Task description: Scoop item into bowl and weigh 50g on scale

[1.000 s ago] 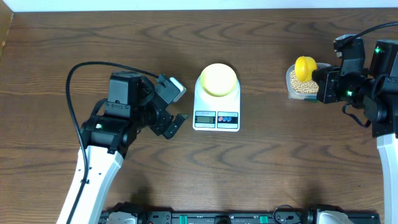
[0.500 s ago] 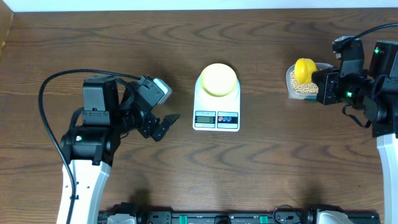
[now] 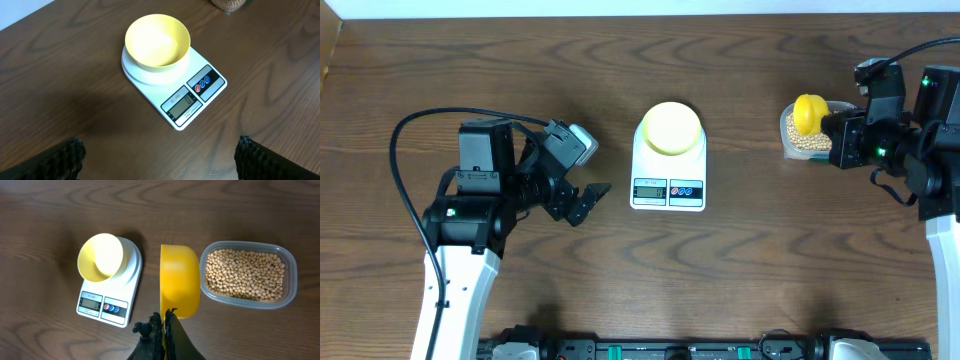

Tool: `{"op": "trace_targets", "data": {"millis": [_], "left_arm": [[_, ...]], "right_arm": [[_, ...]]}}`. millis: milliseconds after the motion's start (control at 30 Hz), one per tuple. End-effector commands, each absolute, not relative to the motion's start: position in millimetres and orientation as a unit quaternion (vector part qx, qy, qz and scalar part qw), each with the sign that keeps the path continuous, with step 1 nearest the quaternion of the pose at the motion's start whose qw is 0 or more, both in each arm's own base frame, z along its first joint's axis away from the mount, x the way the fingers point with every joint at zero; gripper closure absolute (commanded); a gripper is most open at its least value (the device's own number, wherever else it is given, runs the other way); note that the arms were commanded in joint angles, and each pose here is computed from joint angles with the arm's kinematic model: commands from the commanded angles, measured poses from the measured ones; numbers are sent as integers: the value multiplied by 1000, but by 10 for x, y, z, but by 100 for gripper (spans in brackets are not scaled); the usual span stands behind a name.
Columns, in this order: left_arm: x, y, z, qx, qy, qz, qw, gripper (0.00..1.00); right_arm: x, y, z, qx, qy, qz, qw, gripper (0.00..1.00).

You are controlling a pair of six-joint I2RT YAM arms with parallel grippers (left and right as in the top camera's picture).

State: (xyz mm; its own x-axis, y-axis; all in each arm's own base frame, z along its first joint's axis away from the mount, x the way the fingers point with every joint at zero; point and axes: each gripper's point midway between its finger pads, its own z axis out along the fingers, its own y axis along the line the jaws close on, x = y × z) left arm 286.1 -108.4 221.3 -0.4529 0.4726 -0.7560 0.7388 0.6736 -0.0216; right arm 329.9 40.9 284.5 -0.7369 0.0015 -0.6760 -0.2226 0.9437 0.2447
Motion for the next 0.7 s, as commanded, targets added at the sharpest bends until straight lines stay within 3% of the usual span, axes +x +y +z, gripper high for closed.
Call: {"op": "trace_targets", "data": {"millis": [0, 667], "left_arm": [[2857, -1096, 2205, 361, 833, -185, 375, 2], [2858, -1097, 2206, 361, 833, -185, 375, 2]], "right_arm": [[3293, 440, 2935, -72, 914, 155, 369, 99], [3310, 475, 2969, -78, 909, 165, 375, 99]]}}
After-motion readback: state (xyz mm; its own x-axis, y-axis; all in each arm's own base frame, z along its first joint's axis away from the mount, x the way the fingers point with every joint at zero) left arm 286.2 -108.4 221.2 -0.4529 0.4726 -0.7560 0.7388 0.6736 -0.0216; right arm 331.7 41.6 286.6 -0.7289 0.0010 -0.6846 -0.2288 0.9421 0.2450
